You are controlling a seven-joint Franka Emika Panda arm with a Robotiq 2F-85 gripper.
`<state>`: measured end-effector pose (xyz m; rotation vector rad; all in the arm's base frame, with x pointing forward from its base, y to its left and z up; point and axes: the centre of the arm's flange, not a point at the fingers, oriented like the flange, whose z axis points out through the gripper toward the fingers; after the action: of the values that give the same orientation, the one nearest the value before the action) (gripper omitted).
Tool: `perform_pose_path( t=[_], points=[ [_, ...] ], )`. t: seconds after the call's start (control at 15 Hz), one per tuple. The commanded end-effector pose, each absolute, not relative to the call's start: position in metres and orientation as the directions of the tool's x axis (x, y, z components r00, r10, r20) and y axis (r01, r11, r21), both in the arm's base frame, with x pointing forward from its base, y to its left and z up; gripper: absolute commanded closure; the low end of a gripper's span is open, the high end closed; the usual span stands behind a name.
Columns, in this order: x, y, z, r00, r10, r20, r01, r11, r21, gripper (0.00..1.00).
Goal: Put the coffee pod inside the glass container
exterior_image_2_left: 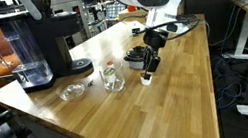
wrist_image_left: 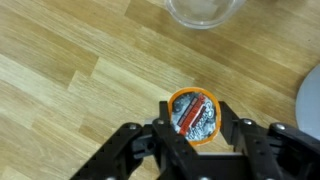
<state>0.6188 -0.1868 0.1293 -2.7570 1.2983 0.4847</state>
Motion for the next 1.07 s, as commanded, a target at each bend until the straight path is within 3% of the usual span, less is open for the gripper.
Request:
perform_pose_path(
  t=[0.0, 1.0],
  points=[
    [0.618, -0.192, 0.133, 0.597, -0.728, -0.337, -0.759, -0.649, 0.055, 0.76],
    [0.605, -0.1, 0.267, 0.732, -0.642, -0.227, -0.665, -0.746, -0.032, 0.76]
  ],
)
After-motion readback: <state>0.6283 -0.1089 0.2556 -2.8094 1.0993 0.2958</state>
